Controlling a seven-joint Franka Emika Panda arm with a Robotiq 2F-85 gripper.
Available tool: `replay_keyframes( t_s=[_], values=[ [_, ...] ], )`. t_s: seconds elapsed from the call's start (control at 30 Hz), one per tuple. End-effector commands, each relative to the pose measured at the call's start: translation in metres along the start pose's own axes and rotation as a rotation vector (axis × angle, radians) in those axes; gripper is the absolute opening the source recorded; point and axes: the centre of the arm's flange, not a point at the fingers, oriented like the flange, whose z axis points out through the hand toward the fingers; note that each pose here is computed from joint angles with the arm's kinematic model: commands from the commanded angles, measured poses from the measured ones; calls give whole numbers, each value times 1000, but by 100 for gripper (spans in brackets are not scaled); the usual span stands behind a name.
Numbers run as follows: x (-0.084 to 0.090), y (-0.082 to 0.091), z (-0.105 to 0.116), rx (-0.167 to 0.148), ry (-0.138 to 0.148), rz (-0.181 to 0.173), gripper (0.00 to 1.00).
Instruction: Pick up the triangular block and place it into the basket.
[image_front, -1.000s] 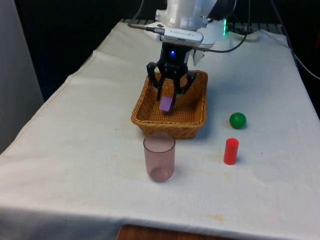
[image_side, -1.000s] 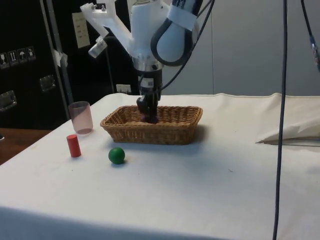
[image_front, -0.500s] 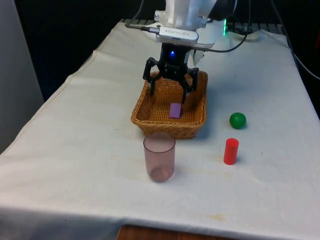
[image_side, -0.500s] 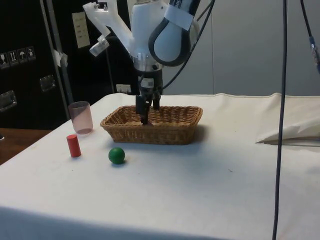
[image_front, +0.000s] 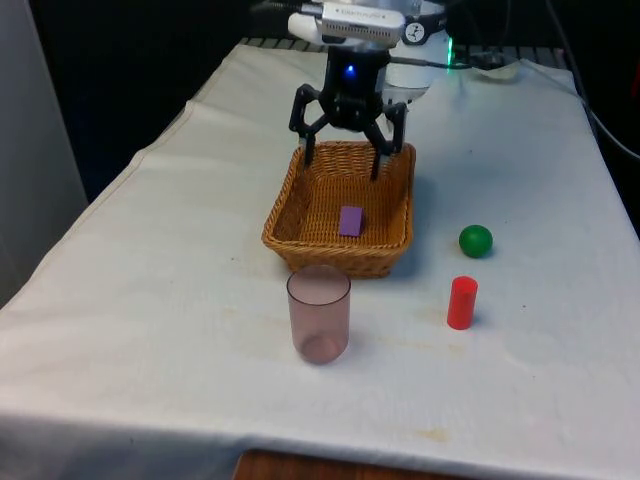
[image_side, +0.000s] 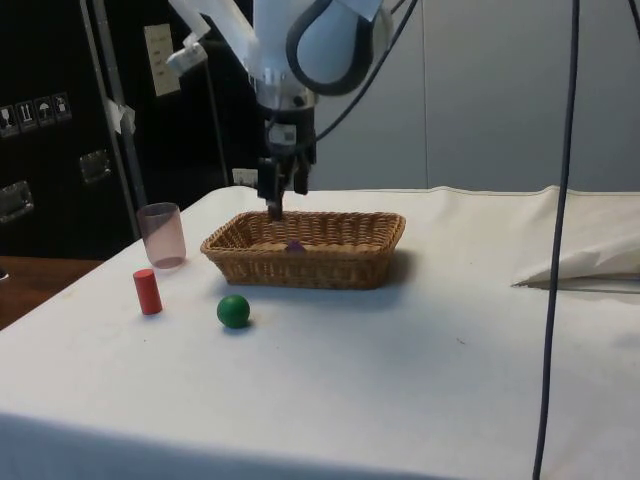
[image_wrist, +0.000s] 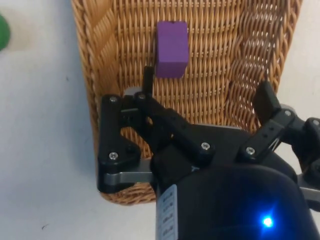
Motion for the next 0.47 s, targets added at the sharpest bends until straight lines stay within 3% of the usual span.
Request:
replay_keyframes(
  t_s=[0.0,0.07,0.43],
  values=[
    [2,0,-5,-4,-3,1,100],
    [1,0,-4,1,2,0,100],
    [15,0,-48,12,7,5,100]
  ],
)
